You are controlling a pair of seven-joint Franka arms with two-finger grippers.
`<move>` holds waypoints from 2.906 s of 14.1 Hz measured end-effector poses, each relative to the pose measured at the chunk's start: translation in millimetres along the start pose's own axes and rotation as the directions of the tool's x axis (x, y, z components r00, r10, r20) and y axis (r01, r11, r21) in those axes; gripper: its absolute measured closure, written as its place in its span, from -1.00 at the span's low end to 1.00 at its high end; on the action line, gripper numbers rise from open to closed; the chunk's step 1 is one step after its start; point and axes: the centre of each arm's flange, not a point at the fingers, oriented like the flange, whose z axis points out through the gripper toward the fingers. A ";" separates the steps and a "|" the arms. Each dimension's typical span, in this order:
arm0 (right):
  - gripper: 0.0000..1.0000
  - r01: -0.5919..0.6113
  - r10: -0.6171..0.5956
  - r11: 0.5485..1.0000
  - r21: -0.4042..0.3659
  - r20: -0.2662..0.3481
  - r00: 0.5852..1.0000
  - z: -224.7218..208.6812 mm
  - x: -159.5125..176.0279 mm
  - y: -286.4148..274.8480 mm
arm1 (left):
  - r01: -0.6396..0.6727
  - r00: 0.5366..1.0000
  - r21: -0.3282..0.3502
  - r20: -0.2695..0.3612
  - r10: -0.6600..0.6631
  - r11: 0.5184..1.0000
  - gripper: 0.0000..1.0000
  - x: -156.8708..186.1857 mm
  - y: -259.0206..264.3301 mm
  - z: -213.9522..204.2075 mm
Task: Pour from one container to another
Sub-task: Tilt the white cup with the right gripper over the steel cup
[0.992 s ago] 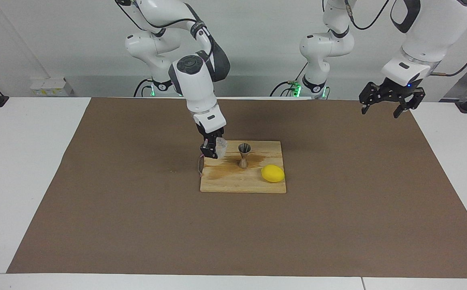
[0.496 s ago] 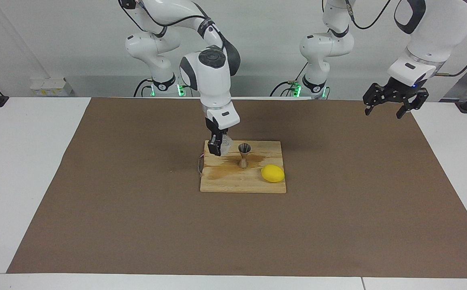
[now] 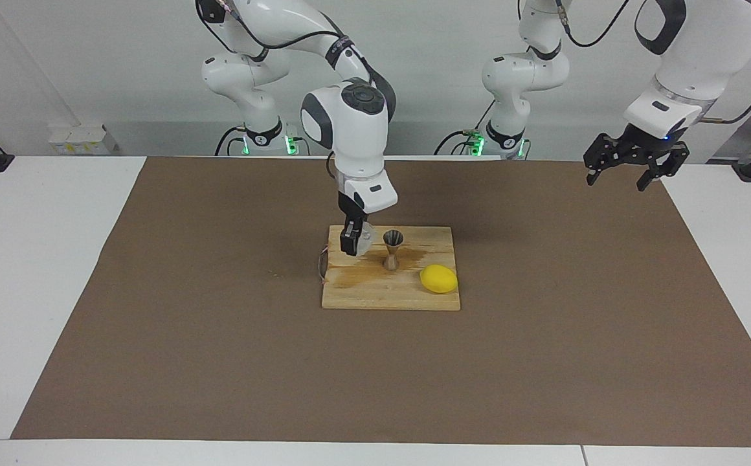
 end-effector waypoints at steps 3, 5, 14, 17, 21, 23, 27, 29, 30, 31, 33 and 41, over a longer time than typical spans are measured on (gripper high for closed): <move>-0.08 0.044 -0.042 0.998 -0.038 0.064 0.997 5.2 25.0 -17.7 | 0.000 1.000 -0.002 -0.001 0.000 1.000 -1.00 0.1 0.2 0.0; -0.08 0.066 -0.060 0.996 -0.062 0.089 0.994 5.5 28.4 -16.3 | 0.000 1.000 -0.002 -0.001 0.000 1.000 -1.00 0.1 0.6 0.0; -0.08 0.202 -0.166 0.971 -0.125 0.255 0.953 4.0 50.1 -41.9 | 0.009 1.000 -0.004 -0.001 -0.009 1.000 -1.00 0.4 2.5 0.0; -0.08 0.227 -0.181 0.964 -0.136 0.283 0.942 2.5 59.4 -46.6 | 0.011 1.000 -0.004 -0.001 -0.011 1.000 -1.00 0.4 2.5 0.0; -0.08 0.256 -0.198 0.953 -0.162 0.304 0.932 1.4 64.7 -49.8 | 0.012 1.000 -0.010 -0.002 -0.012 1.000 -1.00 0.5 3.1 0.0; -0.08 0.272 -0.210 0.947 -0.172 0.311 0.927 1.1 69.3 -54.1 | 0.013 1.000 -0.011 -0.002 -0.013 1.000 -1.00 0.5 3.2 0.0; -0.08 0.310 -0.232 0.929 -0.201 0.336 0.913 -1.1 76.1 -60.8 | 0.013 1.000 -0.014 -0.002 -0.013 1.000 -1.00 0.6 3.5 0.0; -0.08 0.321 -0.239 0.924 -0.207 0.342 0.909 -0.6 78.7 -63.5 | 0.014 1.000 -0.015 -0.002 -0.014 1.000 -1.00 0.6 3.6 0.1; -0.08 0.326 -0.240 0.921 -0.214 0.348 0.906 -0.7 79.1 -63.5 | 0.014 1.000 -0.017 -0.003 -0.014 1.000 -1.00 0.7 3.8 0.2; -0.08 0.326 -0.238 0.920 -0.218 0.352 0.905 -0.3 79.0 -63.3 | 0.015 1.000 -0.022 -0.003 -0.015 1.000 -1.00 0.8 4.3 0.2; -0.08 0.330 -0.239 0.918 -0.220 0.358 0.903 1.8 79.2 -63.4 | 0.015 1.000 -0.026 -0.004 -0.015 1.000 -1.00 0.9 4.7 0.2; -0.08 0.357 -0.230 0.895 -0.267 0.410 0.883 10.6 81.4 -69.1 | 0.015 1.000 -0.026 -0.016 -0.015 1.000 -1.00 2.2 4.6 -0.8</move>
